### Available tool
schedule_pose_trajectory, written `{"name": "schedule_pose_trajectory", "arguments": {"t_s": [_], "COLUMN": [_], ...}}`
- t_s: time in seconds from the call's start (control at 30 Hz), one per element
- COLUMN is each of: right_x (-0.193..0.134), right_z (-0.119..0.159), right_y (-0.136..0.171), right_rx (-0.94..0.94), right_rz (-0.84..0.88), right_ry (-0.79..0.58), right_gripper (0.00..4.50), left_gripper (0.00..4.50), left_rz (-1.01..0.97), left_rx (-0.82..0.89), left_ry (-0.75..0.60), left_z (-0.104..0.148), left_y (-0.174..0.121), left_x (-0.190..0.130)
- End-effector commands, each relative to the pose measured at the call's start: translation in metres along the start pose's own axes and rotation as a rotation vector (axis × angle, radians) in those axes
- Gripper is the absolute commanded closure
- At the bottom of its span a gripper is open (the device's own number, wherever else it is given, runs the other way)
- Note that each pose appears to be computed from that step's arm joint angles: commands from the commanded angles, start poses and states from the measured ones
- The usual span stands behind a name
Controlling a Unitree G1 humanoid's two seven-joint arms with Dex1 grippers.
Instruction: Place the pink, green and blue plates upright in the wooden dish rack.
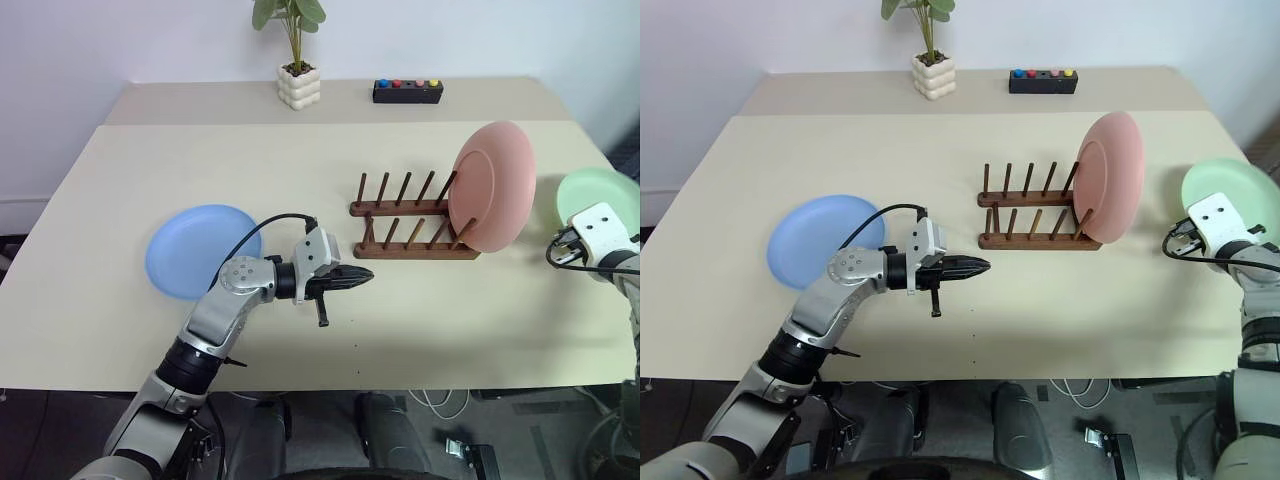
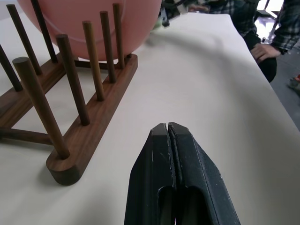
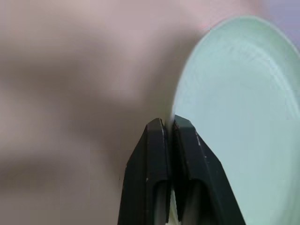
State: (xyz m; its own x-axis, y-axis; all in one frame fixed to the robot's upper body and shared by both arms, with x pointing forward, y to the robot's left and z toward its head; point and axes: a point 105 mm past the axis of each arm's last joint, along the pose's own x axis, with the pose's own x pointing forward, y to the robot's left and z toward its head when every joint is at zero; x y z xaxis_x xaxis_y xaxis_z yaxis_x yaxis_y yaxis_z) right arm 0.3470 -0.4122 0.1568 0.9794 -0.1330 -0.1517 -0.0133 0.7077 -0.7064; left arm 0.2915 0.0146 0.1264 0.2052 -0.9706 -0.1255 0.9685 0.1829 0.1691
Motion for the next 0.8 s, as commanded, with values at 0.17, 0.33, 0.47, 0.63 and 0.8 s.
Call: {"name": "schedule_pose_trajectory", "arguments": {"t_s": [0.17, 0.33, 0.47, 0.63, 0.8], "right_x": [-0.057, -0.084, -0.128, -0.156, -0.142], "right_z": [0.168, 0.234, 0.292, 0.300, 0.276], "right_y": [-0.065, -0.030, 0.024, 0.066, 0.079], "right_rx": [-0.149, -0.121, 0.125, 0.404, 0.715], "right_rz": [-0.238, -0.070, 0.331, 0.740, 0.889], "right_ry": [-0.568, -0.813, -1.091, -1.119, -0.978], "right_gripper": [4.43, 4.43, 4.43, 4.43, 4.43], "left_gripper": [4.50, 4.50, 4.50, 4.50, 4.50], "left_rz": [0.017, 0.035, 0.089, 0.103, 0.099], "left_rx": [0.036, 0.041, 0.041, 0.040, 0.038], "left_ry": [-0.047, -0.053, -0.046, -0.030, -0.033], "left_z": [0.012, 0.014, 0.014, 0.010, 0.012], "left_y": [0.006, 0.012, 0.022, 0.022, 0.018], "left_x": [0.000, -0.002, -0.014, -0.022, -0.024]}}
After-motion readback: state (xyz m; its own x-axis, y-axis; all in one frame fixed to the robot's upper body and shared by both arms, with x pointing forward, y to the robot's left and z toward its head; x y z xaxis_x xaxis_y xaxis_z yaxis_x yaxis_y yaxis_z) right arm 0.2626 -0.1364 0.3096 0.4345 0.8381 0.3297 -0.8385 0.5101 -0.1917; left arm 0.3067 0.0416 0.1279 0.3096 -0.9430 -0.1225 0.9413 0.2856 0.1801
